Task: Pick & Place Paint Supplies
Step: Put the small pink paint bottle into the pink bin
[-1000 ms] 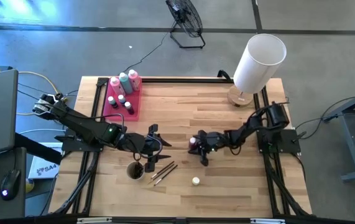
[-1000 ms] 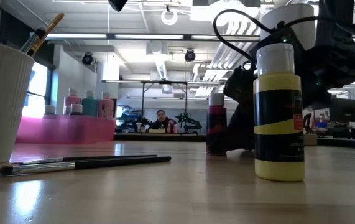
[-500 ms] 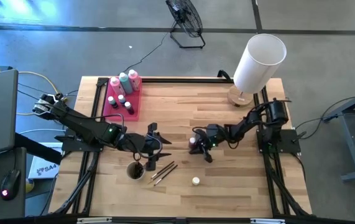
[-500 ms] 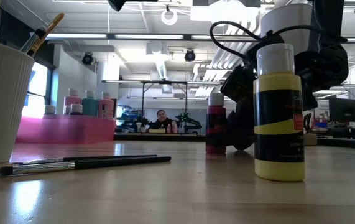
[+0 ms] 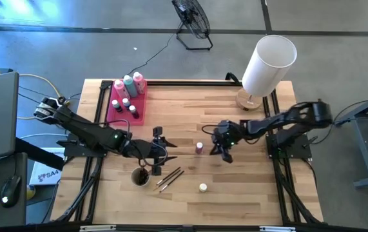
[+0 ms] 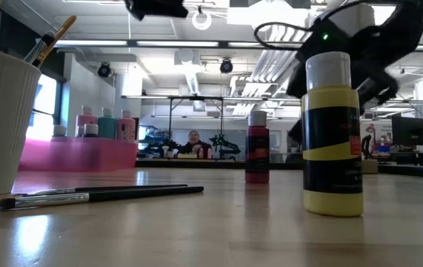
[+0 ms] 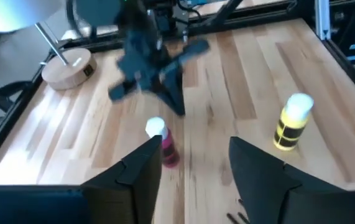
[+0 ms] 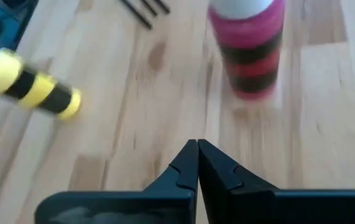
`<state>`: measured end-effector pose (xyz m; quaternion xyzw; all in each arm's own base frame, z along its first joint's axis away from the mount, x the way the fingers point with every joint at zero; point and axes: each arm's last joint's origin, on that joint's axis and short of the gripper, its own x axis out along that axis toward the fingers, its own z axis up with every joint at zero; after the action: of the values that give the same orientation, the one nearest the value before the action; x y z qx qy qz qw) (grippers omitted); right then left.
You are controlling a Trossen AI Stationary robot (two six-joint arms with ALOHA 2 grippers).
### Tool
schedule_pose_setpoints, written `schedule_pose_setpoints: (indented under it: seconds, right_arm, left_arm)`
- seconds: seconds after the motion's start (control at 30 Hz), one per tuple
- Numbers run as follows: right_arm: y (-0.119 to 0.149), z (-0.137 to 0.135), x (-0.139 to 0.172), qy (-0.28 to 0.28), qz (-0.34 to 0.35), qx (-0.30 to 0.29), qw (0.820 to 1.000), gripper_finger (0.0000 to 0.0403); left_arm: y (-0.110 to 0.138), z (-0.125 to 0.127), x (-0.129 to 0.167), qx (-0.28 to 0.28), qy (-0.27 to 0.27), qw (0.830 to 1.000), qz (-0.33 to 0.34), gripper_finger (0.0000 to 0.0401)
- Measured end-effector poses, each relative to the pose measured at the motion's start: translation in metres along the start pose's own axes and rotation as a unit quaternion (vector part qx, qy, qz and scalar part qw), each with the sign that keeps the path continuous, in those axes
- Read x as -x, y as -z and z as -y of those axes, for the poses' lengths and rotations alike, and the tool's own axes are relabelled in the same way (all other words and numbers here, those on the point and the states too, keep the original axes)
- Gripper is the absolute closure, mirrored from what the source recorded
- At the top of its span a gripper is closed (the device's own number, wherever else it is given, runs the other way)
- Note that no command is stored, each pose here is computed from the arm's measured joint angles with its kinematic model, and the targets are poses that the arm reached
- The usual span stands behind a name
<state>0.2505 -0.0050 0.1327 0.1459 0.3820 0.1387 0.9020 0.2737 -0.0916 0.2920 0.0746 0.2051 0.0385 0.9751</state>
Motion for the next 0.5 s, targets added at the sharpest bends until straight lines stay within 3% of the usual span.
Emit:
schedule_pose_setpoints:
  seconds: [0.2, 0.37, 0.5]
  right_arm:
    - [-0.008, -0.019, 0.049, -0.027, 0.018, 0.008, 0.999, 0.0401]
    - [-0.004, -0.038, 0.094, 0.002, 0.051, 0.021, 0.998, 0.0401]
    - [0.001, -0.054, 0.126, 0.019, 0.107, 0.05, 0.993, 0.0401]
  left_arm:
    - [0.017, -0.021, -0.018, 0.014, 0.007, 0.996, 0.088, 0.0276]
    - [0.025, -0.036, -0.025, 0.03, 0.051, 0.994, 0.09, 0.03]
    - [0.031, -0.038, -0.033, 0.051, 0.051, 0.994, 0.077, 0.0304]
